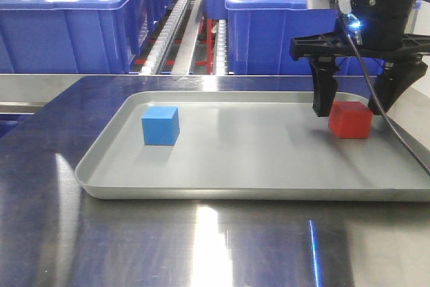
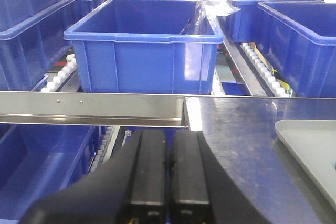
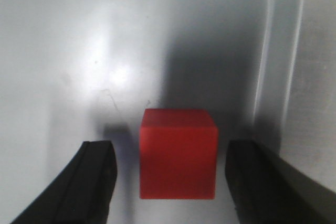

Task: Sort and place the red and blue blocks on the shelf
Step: 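Lower the open right gripper over the red cube, then close the right gripper on the red cube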

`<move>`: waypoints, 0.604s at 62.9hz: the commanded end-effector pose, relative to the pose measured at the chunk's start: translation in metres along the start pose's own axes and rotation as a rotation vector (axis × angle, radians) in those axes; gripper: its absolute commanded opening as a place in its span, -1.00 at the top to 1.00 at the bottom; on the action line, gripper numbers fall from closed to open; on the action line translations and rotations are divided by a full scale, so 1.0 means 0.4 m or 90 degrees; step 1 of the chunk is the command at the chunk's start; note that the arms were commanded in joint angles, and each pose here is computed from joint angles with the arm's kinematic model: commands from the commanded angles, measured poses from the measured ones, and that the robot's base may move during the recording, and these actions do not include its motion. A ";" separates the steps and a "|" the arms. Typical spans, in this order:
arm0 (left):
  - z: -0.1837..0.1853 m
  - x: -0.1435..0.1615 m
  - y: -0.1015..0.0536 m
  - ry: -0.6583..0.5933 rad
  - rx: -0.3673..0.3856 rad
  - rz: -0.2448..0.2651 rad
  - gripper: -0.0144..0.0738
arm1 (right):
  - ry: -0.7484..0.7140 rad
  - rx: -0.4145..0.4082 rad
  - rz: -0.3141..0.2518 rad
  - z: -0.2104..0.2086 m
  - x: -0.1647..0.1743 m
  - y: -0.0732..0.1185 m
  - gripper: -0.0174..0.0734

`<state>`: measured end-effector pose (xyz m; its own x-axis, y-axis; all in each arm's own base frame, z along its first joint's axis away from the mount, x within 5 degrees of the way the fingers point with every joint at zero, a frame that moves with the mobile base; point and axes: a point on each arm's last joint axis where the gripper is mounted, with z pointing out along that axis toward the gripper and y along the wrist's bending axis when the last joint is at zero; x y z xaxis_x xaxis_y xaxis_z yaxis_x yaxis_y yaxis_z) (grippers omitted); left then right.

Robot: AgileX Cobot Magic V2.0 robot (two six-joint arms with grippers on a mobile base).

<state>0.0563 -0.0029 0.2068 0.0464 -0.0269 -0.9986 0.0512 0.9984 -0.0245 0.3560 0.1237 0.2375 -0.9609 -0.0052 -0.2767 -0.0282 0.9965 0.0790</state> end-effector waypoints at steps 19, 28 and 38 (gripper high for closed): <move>-0.002 0.000 0.000 -0.048 0.003 -0.003 0.36 | -0.035 -0.020 0.007 -0.035 -0.014 0.005 -0.55; -0.002 0.000 0.000 -0.048 0.003 -0.003 0.36 | -0.035 -0.020 0.007 -0.035 -0.014 0.005 -0.55; -0.002 0.000 0.000 -0.048 0.003 -0.003 0.36 | -0.036 -0.020 0.007 -0.035 -0.014 0.005 -0.55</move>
<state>0.0563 -0.0029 0.2068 0.0464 -0.0269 -0.9986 0.0512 0.9984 -0.0245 0.3582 0.1256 0.2288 -0.9675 0.0014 -0.2528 -0.0210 0.9961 0.0858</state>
